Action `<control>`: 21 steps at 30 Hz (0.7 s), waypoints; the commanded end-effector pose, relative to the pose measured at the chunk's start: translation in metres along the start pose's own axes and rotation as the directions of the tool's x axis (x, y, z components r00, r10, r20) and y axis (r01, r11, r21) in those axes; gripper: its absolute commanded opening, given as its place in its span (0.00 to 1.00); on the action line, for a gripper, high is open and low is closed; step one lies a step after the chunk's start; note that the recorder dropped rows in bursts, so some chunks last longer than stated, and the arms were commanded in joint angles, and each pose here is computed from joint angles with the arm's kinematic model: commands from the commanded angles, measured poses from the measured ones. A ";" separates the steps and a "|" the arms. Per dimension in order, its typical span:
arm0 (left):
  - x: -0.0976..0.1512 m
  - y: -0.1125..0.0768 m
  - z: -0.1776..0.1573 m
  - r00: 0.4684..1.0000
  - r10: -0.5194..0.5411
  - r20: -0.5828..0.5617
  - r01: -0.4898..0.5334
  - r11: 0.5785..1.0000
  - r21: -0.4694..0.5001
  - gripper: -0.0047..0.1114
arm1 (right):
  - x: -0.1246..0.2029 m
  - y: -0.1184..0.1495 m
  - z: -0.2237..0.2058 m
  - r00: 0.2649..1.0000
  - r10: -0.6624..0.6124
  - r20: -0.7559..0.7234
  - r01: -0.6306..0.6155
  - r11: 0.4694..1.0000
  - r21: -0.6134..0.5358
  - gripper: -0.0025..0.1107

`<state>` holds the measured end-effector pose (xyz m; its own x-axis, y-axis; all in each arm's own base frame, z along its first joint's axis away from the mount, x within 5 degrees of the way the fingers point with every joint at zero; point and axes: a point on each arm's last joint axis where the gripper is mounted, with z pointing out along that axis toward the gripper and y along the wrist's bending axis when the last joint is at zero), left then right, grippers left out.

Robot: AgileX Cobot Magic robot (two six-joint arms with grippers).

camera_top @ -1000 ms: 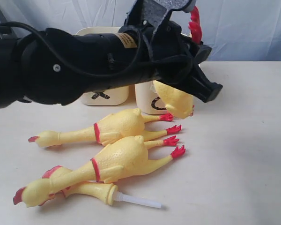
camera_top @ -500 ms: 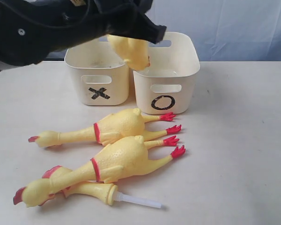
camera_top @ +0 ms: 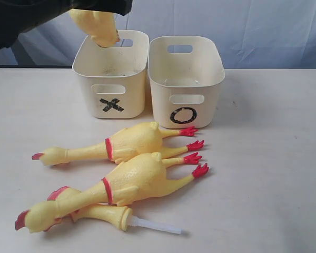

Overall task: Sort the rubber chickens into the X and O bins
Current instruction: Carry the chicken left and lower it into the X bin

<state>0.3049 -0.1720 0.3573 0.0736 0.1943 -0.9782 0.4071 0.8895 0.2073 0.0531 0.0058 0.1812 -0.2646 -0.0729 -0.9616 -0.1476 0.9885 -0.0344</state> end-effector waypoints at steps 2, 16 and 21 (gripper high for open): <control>0.011 0.013 0.011 1.000 0.012 -0.007 -0.013 0.998 -0.055 0.04 | 0.000 0.000 0.000 1.000 -0.001 0.006 0.001 1.000 -0.002 0.07; 0.074 0.003 0.050 0.981 0.162 -0.108 -0.164 0.986 -0.010 0.04 | 0.000 0.000 0.000 1.000 -0.001 0.006 0.001 1.000 -0.002 0.07; 0.090 0.010 0.056 0.980 0.135 -0.149 -0.142 0.989 -0.036 0.04 | 0.000 0.000 0.000 1.000 -0.001 0.006 0.001 1.000 -0.002 0.07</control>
<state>0.3599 -0.1727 0.2714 -0.0124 0.4001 -0.9164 0.3953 0.8438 0.3631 0.0531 0.0058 0.1812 -0.2646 -0.0729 -0.9616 -0.1476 0.9885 -0.0344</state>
